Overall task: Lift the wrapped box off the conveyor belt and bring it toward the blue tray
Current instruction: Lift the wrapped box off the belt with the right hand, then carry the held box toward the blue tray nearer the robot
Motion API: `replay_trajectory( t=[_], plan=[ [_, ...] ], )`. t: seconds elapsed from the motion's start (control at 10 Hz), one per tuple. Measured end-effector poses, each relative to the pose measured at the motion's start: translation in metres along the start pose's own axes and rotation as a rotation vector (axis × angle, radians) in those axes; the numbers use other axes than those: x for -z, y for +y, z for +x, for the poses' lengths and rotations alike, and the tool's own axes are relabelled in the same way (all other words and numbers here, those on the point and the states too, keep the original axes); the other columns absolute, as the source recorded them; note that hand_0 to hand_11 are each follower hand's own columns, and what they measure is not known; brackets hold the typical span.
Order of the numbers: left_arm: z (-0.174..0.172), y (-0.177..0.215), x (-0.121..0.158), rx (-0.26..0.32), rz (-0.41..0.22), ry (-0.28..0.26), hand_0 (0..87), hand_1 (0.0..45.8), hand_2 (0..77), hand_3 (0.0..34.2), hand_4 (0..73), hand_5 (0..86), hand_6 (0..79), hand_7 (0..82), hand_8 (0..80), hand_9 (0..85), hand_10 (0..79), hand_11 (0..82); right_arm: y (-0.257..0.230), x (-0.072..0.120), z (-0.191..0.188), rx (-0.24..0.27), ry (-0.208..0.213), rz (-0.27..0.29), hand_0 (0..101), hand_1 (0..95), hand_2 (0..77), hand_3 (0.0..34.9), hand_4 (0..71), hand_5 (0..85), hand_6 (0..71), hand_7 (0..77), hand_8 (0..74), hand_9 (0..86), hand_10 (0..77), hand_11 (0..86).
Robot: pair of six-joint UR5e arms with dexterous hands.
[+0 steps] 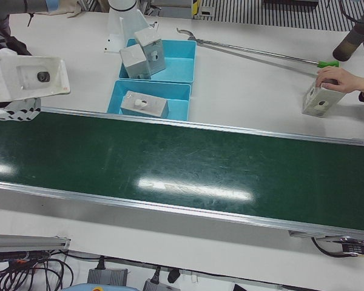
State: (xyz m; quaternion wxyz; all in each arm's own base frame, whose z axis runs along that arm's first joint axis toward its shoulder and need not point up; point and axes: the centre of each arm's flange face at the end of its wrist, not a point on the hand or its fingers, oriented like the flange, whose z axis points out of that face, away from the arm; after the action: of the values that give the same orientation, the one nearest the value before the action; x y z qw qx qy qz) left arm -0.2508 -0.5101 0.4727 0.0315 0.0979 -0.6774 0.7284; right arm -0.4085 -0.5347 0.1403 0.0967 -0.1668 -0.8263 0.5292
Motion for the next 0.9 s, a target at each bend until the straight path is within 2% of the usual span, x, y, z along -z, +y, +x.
replay_trajectory(
  t=[0.1, 0.2, 0.3, 0.4, 0.5, 0.6, 0.7, 0.8, 0.9],
  plan=[
    [0.000, 0.000, 0.000, 0.000, 0.000, 0.000, 0.0, 0.0, 0.5, 0.0, 0.0, 1.1, 0.5, 0.5, 0.5, 0.5, 0.5, 0.5, 0.024, 0.000, 0.024, -0.009, 0.027, -0.020, 39, 0.5, 39.3, 8.2, 22.4, 50.2, 41.5, 45.8, 61.1, 66.0, 65.4, 64.4],
    [0.000, 0.000, 0.000, 0.000, 0.000, 0.000, 0.0, 0.0, 1.1, 0.0, 0.0, 1.1, 0.5, 0.5, 0.5, 0.5, 0.5, 0.5, 0.040, 0.002, 0.045, -0.017, 0.050, -0.028, 41, 0.5, 40.4, 7.3, 21.3, 57.3, 42.0, 48.5, 63.8, 69.8, 68.2, 74.2],
    [0.000, 0.000, 0.000, 0.000, 0.000, 0.000, 0.0, 0.0, 1.1, 0.0, 0.0, 1.1, 0.5, 0.5, 0.5, 0.5, 0.0, 0.5, 0.049, 0.006, 0.065, -0.025, 0.071, -0.028, 42, 0.0, 41.5, 7.2, 21.3, 58.9, 42.5, 55.6, 66.5, 69.8, 64.9, 69.8],
    [0.000, 0.000, 0.000, 0.000, 0.000, 0.000, 0.0, 0.0, 1.1, 0.0, 0.0, 1.1, 0.5, 0.5, 0.5, 0.5, 0.5, 0.5, 0.050, 0.009, 0.082, -0.029, 0.091, -0.022, 42, 0.0, 41.5, 7.2, 21.3, 58.9, 42.5, 55.6, 66.5, 69.8, 64.9, 69.8],
    [0.000, 0.000, 0.000, 0.000, 0.000, 0.000, 0.0, 0.0, 0.5, 0.0, 0.0, 1.1, 0.5, 0.5, 0.5, 0.5, 0.5, 0.5, 0.050, 0.012, 0.099, -0.036, 0.114, -0.018, 41, 0.0, 41.5, 7.0, 21.3, 59.5, 42.5, 58.9, 69.3, 69.8, 63.8, 69.8],
    [0.000, 0.000, 0.000, 0.000, 0.000, 0.000, 0.0, 0.0, 1.1, 0.0, 0.0, 1.1, 0.5, 0.5, 0.5, 0.5, 0.5, 0.5, 0.050, 0.015, 0.116, -0.047, 0.135, -0.020, 40, 0.0, 41.5, 5.3, 21.3, 60.0, 42.5, 62.2, 69.8, 69.8, 63.8, 69.8],
    [0.000, 0.000, 0.000, 0.000, 0.000, 0.000, 0.0, 0.0, 1.1, 0.0, 0.0, 1.1, 0.5, 0.5, 0.5, 0.5, 0.5, 0.5, 0.050, 0.015, 0.130, -0.062, 0.154, -0.034, 43, 0.0, 41.5, 3.1, 20.7, 60.0, 42.5, 63.3, 64.9, 74.2, 54.5, 69.8],
    [0.000, 0.000, 0.000, 0.000, 0.000, 0.000, 0.0, 0.0, 1.1, 0.0, 0.0, 1.1, 0.5, 0.5, 0.5, 0.5, 0.5, 0.5, 0.049, 0.010, 0.145, -0.081, 0.178, -0.057, 43, 0.0, 41.5, 0.0, 20.7, 60.5, 42.5, 63.3, 52.4, 64.9, 37.6, 55.1],
    [0.000, 0.000, 0.000, 0.000, 0.000, 0.000, 0.0, 0.0, 1.1, 0.0, 0.0, 1.1, 0.5, 0.5, 0.5, 0.5, 0.0, 0.5, 0.053, 0.002, 0.157, -0.099, 0.203, -0.081, 45, 0.0, 41.5, 0.0, 20.7, 60.5, 42.5, 63.3, 52.4, 64.9, 37.6, 55.1]
  ],
)
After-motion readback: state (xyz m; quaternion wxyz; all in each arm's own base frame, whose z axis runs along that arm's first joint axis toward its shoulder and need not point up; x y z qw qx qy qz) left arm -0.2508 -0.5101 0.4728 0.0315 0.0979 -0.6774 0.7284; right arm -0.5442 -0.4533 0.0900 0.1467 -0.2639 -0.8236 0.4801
